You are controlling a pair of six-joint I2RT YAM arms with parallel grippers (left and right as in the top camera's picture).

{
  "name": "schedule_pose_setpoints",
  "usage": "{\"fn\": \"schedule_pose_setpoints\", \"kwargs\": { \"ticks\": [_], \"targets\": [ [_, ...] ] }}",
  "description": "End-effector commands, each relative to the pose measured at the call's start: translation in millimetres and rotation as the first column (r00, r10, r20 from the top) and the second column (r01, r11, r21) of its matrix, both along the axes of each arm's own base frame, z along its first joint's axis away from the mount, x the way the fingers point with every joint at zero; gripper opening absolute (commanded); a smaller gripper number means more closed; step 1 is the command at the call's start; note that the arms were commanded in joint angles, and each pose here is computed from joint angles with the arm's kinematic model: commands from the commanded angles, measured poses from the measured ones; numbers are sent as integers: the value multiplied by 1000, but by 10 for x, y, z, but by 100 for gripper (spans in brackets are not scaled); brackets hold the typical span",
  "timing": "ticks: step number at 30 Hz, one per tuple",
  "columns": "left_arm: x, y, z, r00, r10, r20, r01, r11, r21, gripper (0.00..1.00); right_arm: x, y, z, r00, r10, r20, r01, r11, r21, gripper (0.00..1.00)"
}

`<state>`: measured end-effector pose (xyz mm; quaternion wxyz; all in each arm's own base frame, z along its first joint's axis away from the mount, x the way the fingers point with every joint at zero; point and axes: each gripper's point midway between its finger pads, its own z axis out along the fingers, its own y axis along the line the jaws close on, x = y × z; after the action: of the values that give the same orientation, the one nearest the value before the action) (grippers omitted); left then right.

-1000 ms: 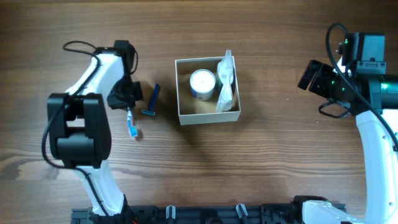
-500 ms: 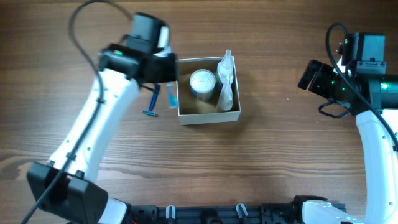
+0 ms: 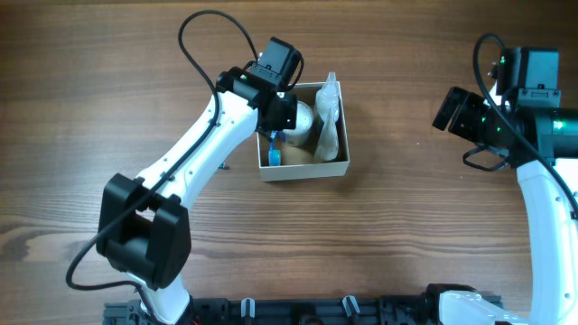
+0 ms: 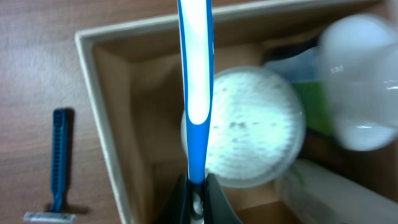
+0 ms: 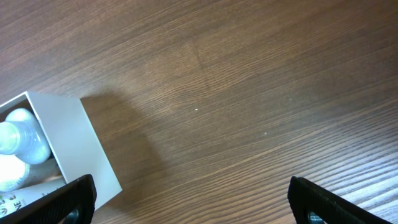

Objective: Pack container
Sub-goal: 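Place the toothbrush into the box beside the tub, release, then grasp the blue razor with the left gripper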

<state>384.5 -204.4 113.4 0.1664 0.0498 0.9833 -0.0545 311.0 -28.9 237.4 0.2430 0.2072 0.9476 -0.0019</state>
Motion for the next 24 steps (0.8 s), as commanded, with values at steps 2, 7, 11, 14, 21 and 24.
{"fn": "schedule_pose_setpoints", "kwargs": {
  "ticks": [2,7,11,14,21,24],
  "targets": [
    [40,182,17,998,57,3,-57,998,29,7,18,-1,-29,1000,-9,-7,10,1000,10,100],
    [-75,159,82,999,43,-33,-43,999,3,40,18,-1,-29,1000,-10,-7,10,1000,10,100],
    [-187,103,390,999,23,-38,-26,997,-78,51,18,-1,-29,1000,-10,-7,10,1000,10,100],
    [-233,232,643,999,45,-1,-44,996,-81,52,18,-1,-29,1000,-10,-7,10,1000,10,100],
    [-253,1031,736,976,214,29,-216,972,97,73,18,-1,-29,1000,-10,-7,10,1000,10,100],
    [-209,1326,454,958,285,-20,-281,952,119,76,18,-1,-29,1000,-10,-7,10,1000,10,100]
  ]
}}
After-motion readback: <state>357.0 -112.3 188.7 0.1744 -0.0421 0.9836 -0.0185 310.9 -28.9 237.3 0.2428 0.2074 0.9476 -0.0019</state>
